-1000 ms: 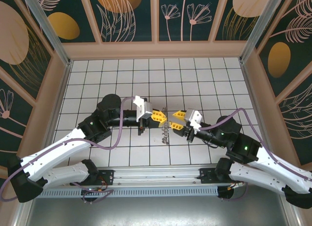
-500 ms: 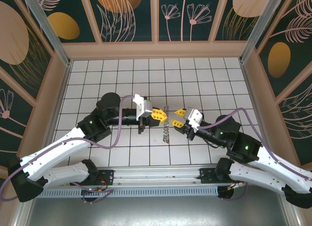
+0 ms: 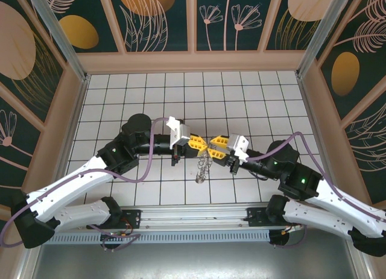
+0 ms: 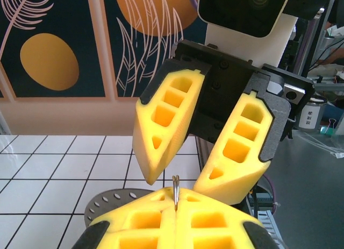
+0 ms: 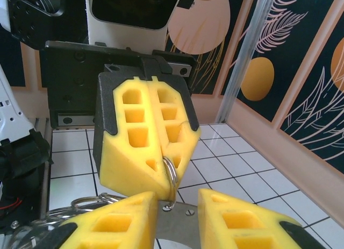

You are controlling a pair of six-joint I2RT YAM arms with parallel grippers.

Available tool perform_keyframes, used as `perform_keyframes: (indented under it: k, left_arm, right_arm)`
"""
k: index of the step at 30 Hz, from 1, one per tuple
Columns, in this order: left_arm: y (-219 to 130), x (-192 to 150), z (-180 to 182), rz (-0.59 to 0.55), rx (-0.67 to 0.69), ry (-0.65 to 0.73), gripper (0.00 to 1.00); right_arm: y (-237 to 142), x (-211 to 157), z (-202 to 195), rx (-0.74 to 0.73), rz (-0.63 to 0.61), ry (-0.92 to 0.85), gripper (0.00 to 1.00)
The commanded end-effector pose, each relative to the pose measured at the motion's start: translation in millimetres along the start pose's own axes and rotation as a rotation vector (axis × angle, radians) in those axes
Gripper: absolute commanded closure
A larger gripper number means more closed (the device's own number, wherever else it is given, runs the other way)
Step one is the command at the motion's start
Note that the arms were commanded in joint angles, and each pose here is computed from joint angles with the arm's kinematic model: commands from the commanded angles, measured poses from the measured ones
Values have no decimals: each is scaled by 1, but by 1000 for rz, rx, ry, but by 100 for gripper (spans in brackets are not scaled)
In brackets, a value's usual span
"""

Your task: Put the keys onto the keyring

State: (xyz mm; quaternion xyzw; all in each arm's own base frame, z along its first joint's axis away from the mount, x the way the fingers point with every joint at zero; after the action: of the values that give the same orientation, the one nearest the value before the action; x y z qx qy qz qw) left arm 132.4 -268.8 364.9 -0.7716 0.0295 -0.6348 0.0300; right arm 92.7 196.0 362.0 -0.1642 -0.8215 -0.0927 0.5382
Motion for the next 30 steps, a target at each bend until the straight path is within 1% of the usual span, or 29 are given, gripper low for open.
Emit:
perform_keyframes:
  k: [1,10,14,17,20,23,24,27,29,30]
  left_arm:
    - [-2,15,-7,-37,-40,46,100]
    - [-2,13,-10,-23,-70,39,100]
    - [-1,10,-10,-4,-68,35,100]
    - [-1,7,-7,22,-52,34,100]
    - [0,3,-1,54,-2,35,99]
    - [0,-2,7,89,69,37,80]
    - [0,-4,9,105,90,40,77]
    - [-1,-7,14,137,137,50,77]
    - [-1,-9,17,157,158,54,81]
    - [0,-10,18,170,166,55,84]
  right_arm:
    - [2,11,-1,7,-72,2,75]
    - [7,8,-1,15,-53,0,87]
    - [10,9,-1,22,-48,-5,100]
    - [12,10,-1,34,-35,-9,100]
    - [13,9,-3,27,-16,-12,100]
    - [14,8,-5,16,19,-14,100]
    - [15,7,-5,15,31,-13,100]
    - [19,5,-6,20,76,-11,100]
    - [22,2,-7,23,105,-8,100]
    - [23,2,-7,24,112,-8,100]
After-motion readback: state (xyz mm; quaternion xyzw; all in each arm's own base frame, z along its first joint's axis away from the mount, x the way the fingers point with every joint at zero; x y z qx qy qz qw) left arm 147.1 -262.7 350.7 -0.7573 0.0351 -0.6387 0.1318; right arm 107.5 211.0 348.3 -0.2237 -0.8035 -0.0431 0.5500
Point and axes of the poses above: each hand's point on the last joint's axis, 136 mm out from that joint toward the fingers, its own y axis out along the fingers, its own z axis along the line the jaws close on, x = y × z, the point moved 7 cm from there along -y, back along the fingers, and after that the axes turned 10 degrees about -y, right-handed, at the moved point
